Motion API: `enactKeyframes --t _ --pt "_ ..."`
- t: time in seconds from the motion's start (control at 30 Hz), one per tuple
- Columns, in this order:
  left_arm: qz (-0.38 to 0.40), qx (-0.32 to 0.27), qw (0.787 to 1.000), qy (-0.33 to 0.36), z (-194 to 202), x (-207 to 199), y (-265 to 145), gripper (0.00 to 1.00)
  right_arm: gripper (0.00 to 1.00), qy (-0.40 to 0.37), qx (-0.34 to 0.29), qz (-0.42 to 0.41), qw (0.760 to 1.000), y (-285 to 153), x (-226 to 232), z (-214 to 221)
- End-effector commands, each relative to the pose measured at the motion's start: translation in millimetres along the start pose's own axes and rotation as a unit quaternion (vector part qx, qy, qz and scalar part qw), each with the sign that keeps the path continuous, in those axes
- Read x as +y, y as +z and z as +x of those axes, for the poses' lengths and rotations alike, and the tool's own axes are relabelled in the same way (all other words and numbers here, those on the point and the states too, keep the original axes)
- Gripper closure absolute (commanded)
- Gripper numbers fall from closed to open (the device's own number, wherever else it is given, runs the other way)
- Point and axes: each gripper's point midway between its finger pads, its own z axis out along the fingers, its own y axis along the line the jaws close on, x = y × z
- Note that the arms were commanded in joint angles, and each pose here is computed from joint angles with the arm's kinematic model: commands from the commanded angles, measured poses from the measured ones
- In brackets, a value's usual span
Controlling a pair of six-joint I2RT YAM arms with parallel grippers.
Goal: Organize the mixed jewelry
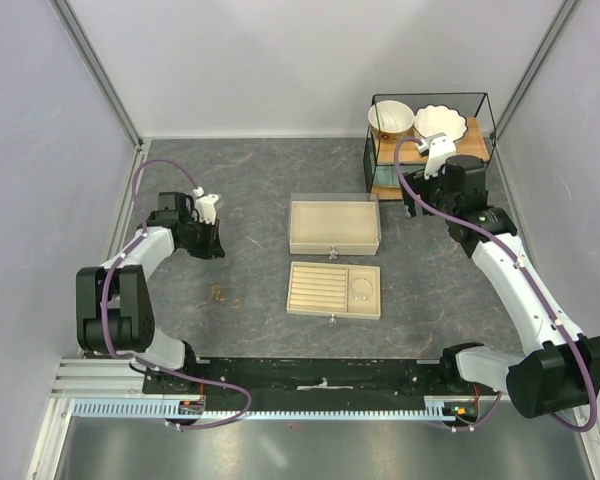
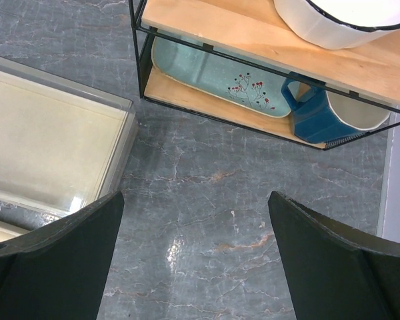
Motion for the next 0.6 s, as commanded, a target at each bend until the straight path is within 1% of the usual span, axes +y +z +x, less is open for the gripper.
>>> enactKeyframes --t 0.0,0.03,0.07,0.1,0.13,0.17,0.2,0.23,0.27,0.3,0.33,0.37,0.4,0.5,0.57 --pt "0.116 -0.042 0.991 0.060 -12 -46 -17 0.99 0.02 -0.001 -0.026 0.010 1.000 -6 -4 -13" --pt "0.150 -0.053 0.985 0.069 -15 -59 -22 0.99 0.02 0.000 -0.026 0.010 1.000 -6 -4 -13" --pt "0.166 -0.059 0.981 0.077 -16 -64 -25 0.98 0.02 -0.001 -0.025 0.009 1.000 -5 -3 -12" --pt "0.188 -0.055 0.976 0.094 -13 -72 -29 0.98 0.02 0.000 -0.024 0.009 1.000 -5 -3 -12" --pt "0.225 -0.066 0.967 0.102 -16 -85 -35 0.98 0.02 0.000 -0.024 0.009 1.000 -5 -4 -12" --pt "0.249 -0.062 0.961 0.106 -13 -93 -39 0.99 0.02 0.000 -0.026 0.010 1.000 -5 -4 -14" --pt "0.272 -0.059 0.952 0.126 -14 -102 -46 0.99 0.02 0.000 -0.023 0.010 1.000 -4 -4 -13" --pt "0.306 -0.063 0.941 0.128 -15 -114 -54 0.99 0.02 -0.001 -0.023 0.008 1.000 -4 -3 -13" --pt "0.323 -0.058 0.936 0.130 -15 -118 -55 0.98 0.02 0.000 -0.026 0.010 1.000 -4 -4 -15" --pt "0.341 -0.064 0.923 0.164 -21 -129 -58 0.98 0.02 0.000 -0.025 0.010 1.000 -4 -4 -15" --pt "0.364 -0.050 0.917 0.154 -16 -140 -65 0.98 0.02 0.000 -0.025 0.009 1.000 -4 -4 -16" --pt "0.375 -0.046 0.912 0.157 -17 -145 -66 0.98 0.02 0.000 -0.025 0.009 1.000 -3 -4 -16" --pt "0.388 -0.047 0.903 0.176 -19 -153 -67 0.98 0.02 0.001 -0.024 0.010 1.000 -3 -4 -15" --pt "0.410 -0.035 0.892 0.188 -17 -173 -68 0.98 0.02 -0.001 -0.024 0.012 1.000 -4 -5 -16" --pt "0.402 -0.028 0.896 0.187 -22 -178 -63 0.98 0.02 -0.001 -0.023 0.011 1.000 -3 -5 -15"
